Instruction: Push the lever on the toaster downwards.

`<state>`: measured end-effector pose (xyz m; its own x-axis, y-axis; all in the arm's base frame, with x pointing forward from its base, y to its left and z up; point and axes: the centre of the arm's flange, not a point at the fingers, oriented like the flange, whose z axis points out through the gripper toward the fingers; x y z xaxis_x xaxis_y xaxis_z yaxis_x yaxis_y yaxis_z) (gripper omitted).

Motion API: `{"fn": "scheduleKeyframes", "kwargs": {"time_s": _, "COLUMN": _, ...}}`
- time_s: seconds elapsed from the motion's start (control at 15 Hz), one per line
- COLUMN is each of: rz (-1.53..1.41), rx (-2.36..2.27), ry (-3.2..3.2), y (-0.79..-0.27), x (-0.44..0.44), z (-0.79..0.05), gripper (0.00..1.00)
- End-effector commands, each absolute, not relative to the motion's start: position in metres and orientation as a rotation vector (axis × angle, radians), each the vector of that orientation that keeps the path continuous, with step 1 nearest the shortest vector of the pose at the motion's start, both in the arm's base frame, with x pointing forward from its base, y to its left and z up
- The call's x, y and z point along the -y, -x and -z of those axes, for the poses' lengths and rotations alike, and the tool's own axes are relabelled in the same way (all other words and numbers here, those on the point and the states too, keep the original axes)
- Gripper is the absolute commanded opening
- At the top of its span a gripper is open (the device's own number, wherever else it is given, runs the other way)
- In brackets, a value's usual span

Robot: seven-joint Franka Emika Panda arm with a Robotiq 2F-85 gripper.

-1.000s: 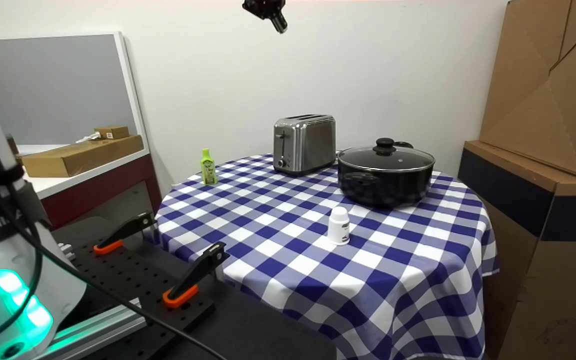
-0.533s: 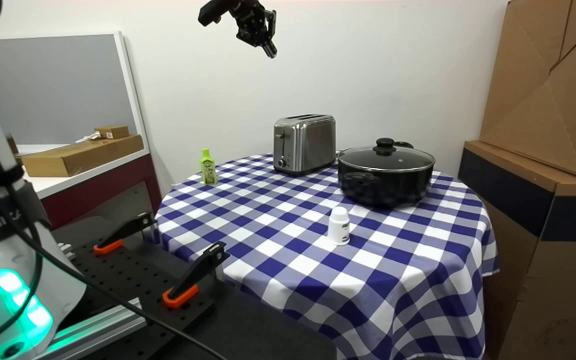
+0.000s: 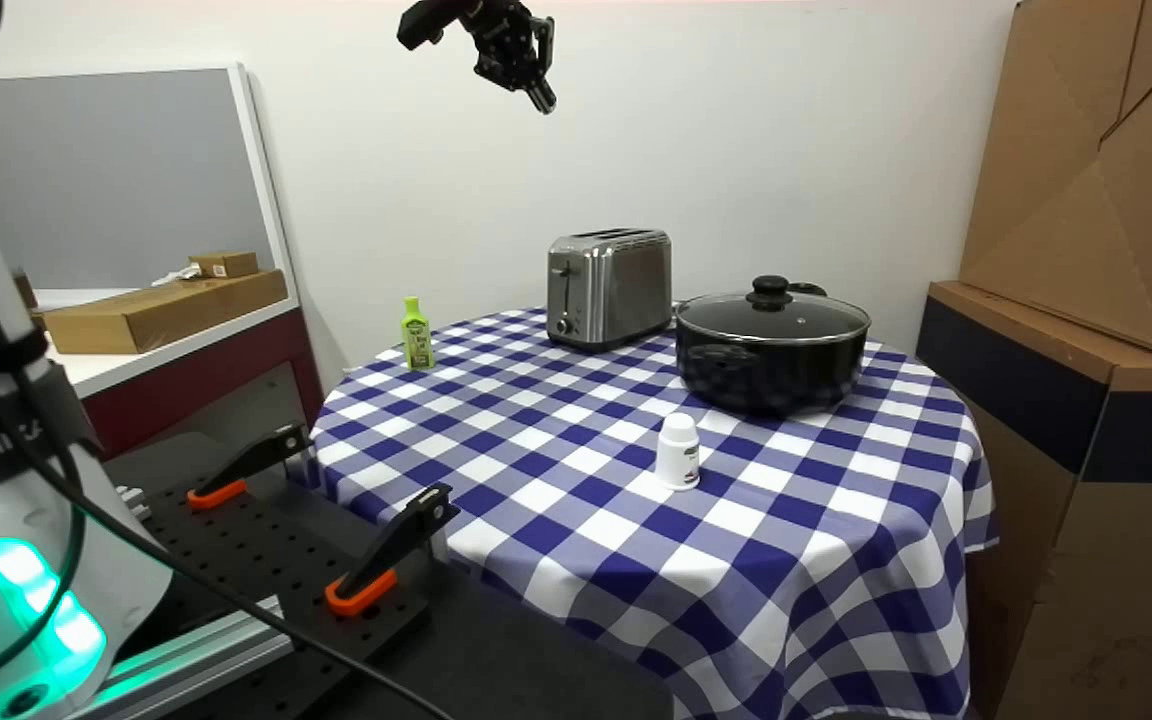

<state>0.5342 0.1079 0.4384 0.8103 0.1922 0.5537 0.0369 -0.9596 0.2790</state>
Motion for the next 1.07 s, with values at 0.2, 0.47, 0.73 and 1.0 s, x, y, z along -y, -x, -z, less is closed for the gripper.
{"fn": "scheduleKeyframes", "kwargs": {"time_s": 0.2, "rz": -0.939, "rx": -0.166, "ry": -2.721, "y": -0.560, "x": -0.114, "z": -0.417, "gripper": 0.00}}
{"fn": "scheduleKeyframes", "kwargs": {"time_s": 0.47, "rz": -0.978, "rx": -0.173, "ry": -2.712, "y": -0.590, "x": -0.122, "z": -0.396, "gripper": 0.00}}
{"fn": "scheduleKeyframes", "kwargs": {"time_s": 0.73, "rz": -0.957, "rx": -0.151, "ry": -2.809, "y": -0.621, "x": -0.129, "z": -0.372, "gripper": 0.00}}
{"fn": "scheduleKeyframes", "kwargs": {"time_s": 1.0, "rz": -0.918, "rx": -0.123, "ry": -2.897, "y": -0.649, "x": -0.135, "z": -0.345, "gripper": 0.00}}
